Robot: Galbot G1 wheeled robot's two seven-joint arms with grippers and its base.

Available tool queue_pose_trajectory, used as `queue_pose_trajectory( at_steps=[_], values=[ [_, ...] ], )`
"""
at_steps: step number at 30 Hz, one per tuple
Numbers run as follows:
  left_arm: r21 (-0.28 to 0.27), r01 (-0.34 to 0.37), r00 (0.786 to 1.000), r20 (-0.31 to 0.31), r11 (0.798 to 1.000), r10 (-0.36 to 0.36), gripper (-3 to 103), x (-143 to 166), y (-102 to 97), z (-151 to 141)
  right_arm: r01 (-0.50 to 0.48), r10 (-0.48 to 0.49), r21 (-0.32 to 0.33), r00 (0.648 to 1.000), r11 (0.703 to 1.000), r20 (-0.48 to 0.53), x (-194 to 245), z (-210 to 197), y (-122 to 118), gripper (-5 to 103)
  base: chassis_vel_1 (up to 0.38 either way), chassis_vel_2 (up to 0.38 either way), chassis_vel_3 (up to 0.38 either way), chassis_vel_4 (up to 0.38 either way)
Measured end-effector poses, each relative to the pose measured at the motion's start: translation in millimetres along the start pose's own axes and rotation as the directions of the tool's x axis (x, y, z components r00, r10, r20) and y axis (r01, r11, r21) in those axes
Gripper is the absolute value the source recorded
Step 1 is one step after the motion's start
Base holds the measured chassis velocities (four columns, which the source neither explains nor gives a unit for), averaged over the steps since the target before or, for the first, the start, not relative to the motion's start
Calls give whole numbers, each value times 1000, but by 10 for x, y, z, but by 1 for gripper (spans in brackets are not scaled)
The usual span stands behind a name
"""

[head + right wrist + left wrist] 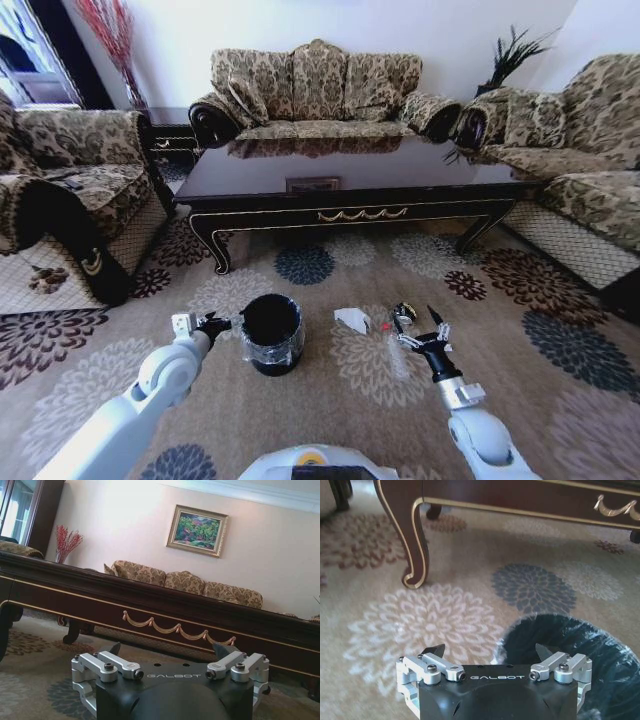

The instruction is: Move to the front of the table and pick up the trash from the floor, then place it into the trash bin.

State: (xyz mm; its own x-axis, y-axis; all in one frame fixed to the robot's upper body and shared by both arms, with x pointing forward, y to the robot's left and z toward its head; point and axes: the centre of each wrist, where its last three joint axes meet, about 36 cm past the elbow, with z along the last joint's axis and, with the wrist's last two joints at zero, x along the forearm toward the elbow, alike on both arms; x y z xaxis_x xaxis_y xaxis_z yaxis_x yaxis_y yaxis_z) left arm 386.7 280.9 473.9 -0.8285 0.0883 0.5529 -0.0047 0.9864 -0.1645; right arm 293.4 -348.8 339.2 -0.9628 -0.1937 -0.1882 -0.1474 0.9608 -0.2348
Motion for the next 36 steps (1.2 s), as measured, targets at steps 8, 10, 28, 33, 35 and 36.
queue_pose_trajectory(
  at_steps=[8, 10, 28, 33, 35, 36],
  values=[
    [96, -47, 990, -125, 994, 59, 99, -336, -263, -40, 0, 0, 3, 1000, 1000, -8, 23, 3, -5, 100, 0, 0, 0, 0],
    [98, -43, 988, -143, 994, 57, 99, -370, -290, -21, -2, 2, 3, 1000, 1000, -8, 20, 1, -8, 100, 0, 0, 0, 0],
    [99, 39, 962, -271, 994, -10, 64, -613, -250, 123, -20, 20, -2, 1000, 1000, -22, -2, 65, -20, 100, 0, 0, 0, 0],
    [101, 44, 962, -272, 994, -15, 48, -609, -268, 118, -27, 27, 0, 999, 1000, -27, 17, 85, -41, 100, 0, 0, 0, 0],
    [100, 40, 962, -271, 994, -11, 37, -569, -274, 86, -34, 34, -1, 999, 999, -28, 10, 96, -48, 100, 0, 0, 0, 0],
    [99, 41, 962, -272, 994, -13, 31, -540, -259, 70, -43, 43, -4, 999, 999, -31, -1, 106, -56, 100, 0, 0, 0, 0]
  ],
)
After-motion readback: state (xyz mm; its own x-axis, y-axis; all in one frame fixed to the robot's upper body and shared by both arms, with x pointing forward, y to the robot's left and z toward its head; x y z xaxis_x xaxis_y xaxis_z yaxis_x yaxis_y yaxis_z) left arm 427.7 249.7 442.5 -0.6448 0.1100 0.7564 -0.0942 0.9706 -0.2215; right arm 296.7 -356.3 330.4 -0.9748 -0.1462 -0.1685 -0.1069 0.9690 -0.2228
